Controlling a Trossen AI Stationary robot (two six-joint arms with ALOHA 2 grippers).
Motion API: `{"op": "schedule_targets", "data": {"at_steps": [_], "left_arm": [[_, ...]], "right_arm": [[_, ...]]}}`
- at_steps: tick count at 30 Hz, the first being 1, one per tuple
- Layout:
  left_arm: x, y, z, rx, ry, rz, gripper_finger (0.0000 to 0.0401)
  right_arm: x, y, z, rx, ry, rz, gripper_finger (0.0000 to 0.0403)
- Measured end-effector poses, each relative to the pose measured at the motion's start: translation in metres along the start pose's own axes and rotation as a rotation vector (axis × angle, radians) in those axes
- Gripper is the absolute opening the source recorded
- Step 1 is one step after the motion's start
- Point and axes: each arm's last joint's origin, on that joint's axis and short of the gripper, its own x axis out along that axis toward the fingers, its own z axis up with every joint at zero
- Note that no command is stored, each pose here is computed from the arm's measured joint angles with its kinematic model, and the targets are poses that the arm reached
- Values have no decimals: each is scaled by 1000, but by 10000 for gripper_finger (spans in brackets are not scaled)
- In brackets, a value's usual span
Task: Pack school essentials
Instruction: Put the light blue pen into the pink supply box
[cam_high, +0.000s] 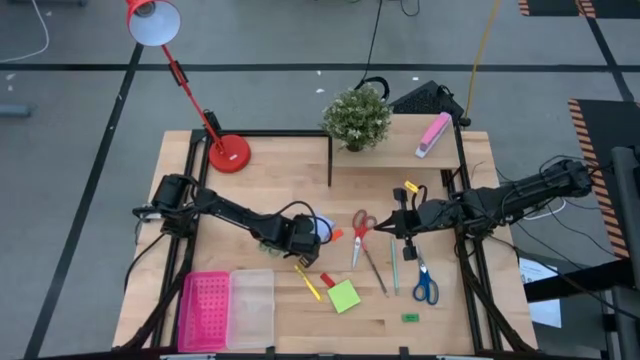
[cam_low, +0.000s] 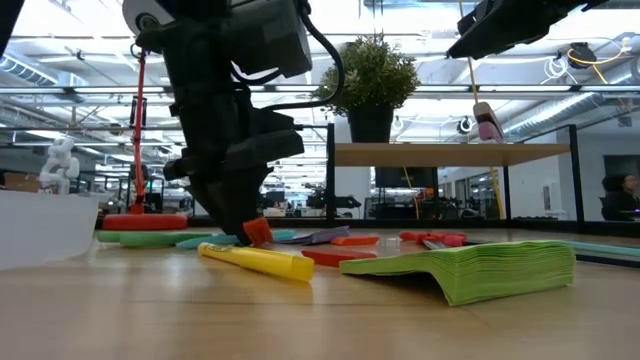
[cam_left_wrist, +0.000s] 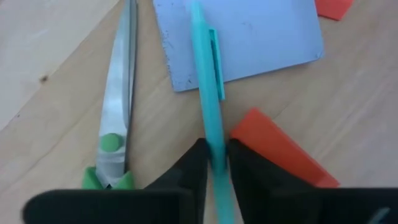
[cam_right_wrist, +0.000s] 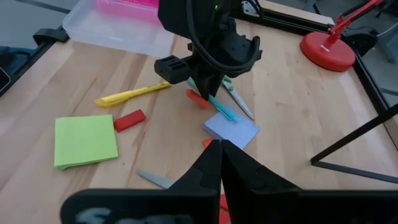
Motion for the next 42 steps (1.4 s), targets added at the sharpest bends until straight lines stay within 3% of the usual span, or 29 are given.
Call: {"op": "schedule_targets", "data": {"at_steps": [5, 10, 20, 29, 42], "left_arm": [[-1, 0, 0, 7, 4, -7, 28], [-9, 2, 1, 12, 27, -1, 31], [-62, 2, -11, -37, 48, -96, 41], [-120, -5, -60, -177, 65, -166, 41], [-153, -23, -146, -376, 92, -213, 42]], "right_arm": [[0, 0, 0, 16, 0, 0, 0], [0, 0, 0, 16, 3, 0, 0], [0, 0, 0, -19, 1, -1, 0], [0, -1, 2, -120, -24, -5, 0], [-2, -2, 18, -234, -177, -38, 0]]}}
